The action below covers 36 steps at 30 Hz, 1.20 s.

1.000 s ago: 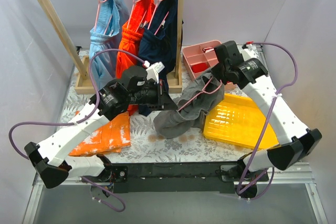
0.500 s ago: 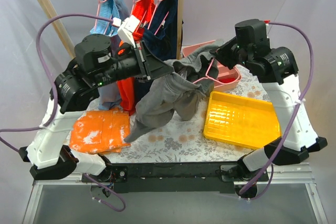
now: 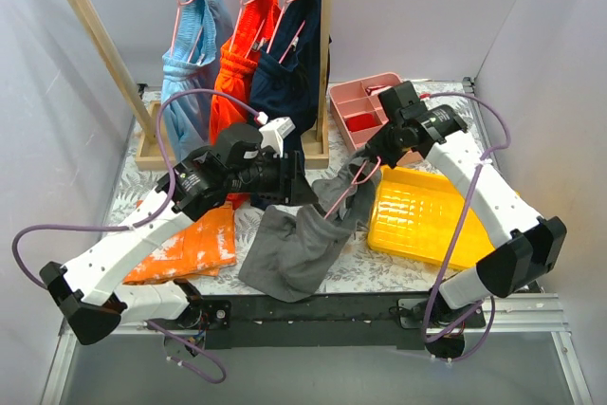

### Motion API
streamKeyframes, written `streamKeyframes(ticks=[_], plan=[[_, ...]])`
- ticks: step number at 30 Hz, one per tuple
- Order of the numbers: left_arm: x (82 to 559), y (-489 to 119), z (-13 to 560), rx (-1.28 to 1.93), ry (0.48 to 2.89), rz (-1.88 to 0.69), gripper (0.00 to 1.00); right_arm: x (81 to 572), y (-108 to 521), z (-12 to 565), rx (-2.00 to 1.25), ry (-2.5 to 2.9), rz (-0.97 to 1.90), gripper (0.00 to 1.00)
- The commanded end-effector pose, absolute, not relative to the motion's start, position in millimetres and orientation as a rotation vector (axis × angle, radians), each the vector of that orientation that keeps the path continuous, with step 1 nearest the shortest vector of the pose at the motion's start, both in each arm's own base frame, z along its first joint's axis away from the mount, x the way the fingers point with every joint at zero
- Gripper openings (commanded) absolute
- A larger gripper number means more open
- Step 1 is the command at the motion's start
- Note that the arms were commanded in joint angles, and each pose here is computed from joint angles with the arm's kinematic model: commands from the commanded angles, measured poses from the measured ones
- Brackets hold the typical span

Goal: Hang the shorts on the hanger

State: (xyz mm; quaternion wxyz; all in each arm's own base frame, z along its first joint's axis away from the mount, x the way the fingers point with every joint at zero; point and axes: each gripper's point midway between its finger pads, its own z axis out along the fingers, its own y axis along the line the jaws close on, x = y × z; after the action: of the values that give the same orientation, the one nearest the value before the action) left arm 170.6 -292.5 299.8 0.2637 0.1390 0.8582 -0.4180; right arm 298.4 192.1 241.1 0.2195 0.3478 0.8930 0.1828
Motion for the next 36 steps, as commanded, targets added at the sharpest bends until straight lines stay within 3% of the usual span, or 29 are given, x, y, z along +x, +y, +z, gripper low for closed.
streamKeyframes(ticks=[1,4,8,11,19,25,30,36], plan=[[152,-285,348,0.578,2.065,-1.220,0.55,309,209,238,0.972,2.479,0.649,0.01],[157,-268,324,0.536,2.138,-1.093,0.59,311,206,234,0.970,2.492,0.627,0.01],[151,-249,293,0.542,2.218,-0.992,0.47,319,207,242,0.964,2.463,0.664,0.01],[143,-245,269,0.572,2.263,-0.977,0.44,323,212,246,0.946,2.480,0.673,0.01],[133,-264,248,0.677,2.275,-0.939,0.56,323,215,248,0.932,2.500,0.681,0.01],[138,-277,221,0.693,2.300,-0.662,0.58,321,214,253,0.929,2.494,0.692,0.01],[162,-268,222,0.540,2.226,-0.454,0.50,318,215,258,0.924,2.496,0.708,0.01],[173,-274,231,0.505,2.102,-0.444,0.37,312,221,263,0.910,2.518,0.766,0.01]])
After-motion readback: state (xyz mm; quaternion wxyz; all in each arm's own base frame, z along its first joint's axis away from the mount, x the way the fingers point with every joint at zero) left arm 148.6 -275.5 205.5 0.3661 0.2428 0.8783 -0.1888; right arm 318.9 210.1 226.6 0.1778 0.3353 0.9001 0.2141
